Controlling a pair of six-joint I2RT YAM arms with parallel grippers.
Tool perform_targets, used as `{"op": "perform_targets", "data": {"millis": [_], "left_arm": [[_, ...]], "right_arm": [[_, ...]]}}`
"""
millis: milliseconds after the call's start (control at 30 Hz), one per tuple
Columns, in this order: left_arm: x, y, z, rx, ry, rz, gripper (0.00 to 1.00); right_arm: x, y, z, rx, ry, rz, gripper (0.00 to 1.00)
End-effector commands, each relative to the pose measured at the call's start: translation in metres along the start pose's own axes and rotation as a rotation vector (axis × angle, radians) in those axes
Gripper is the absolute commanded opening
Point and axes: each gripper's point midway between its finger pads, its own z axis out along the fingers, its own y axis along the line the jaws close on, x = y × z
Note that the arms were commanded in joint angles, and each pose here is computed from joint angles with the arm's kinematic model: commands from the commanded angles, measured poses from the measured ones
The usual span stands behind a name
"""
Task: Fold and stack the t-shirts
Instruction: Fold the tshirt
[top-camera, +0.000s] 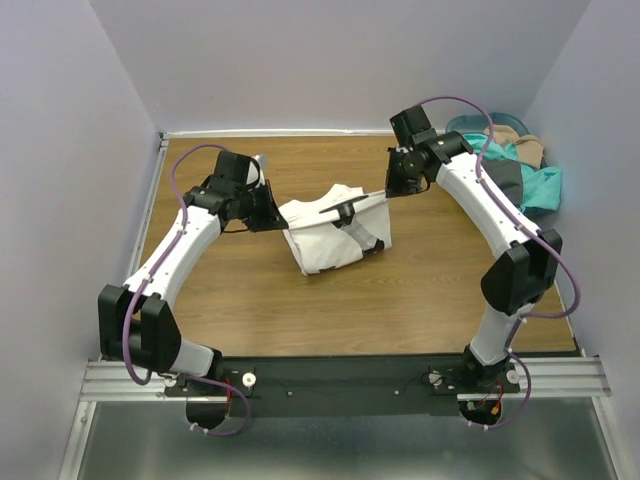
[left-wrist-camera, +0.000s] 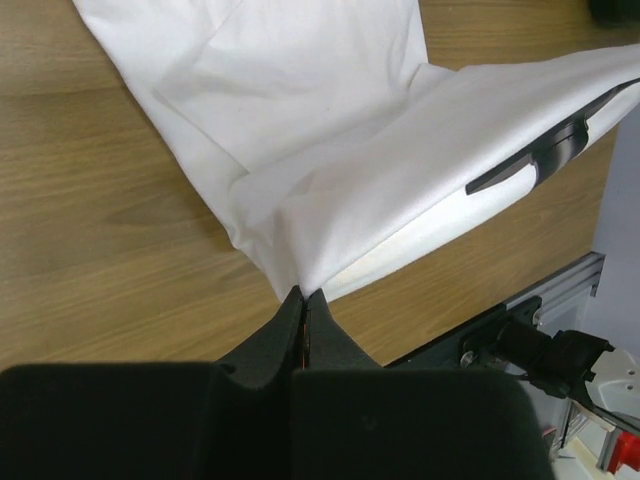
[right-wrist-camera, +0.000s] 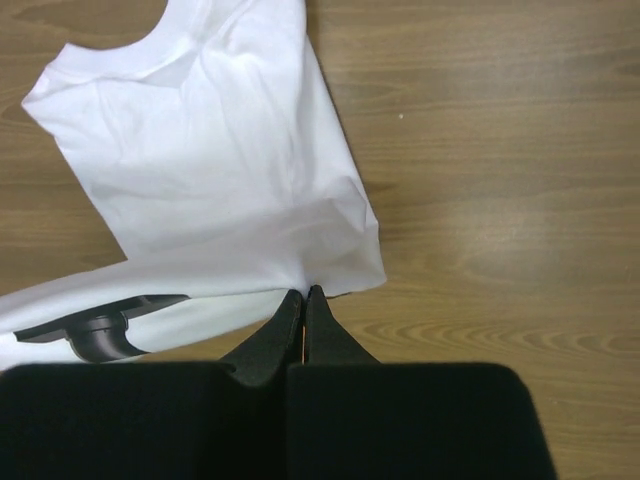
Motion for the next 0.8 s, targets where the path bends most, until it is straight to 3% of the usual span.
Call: {"op": "perform_targets", "data": {"millis": [0, 333, 767], "left_arm": [[-0.018, 0.014, 0.007, -0.069, -0.020, 0.008, 0.00], [-0.043, 0.033, 0.034, -0.117, 0.013, -0.024, 0.00], [-0.063, 0.075, 0.058, -0.169, 0.042, -0.068, 0.00]], "right_arm": [[-0.037, -0.021, 0.012, 0.063, -0.066, -0.040, 0.00], [-0.071, -0.012, 0.053, 0.008, -0.046, -0.080, 0.00], [-0.082, -0.007, 0.110, -0.007, -0.010, -0.122, 0.00]]}}
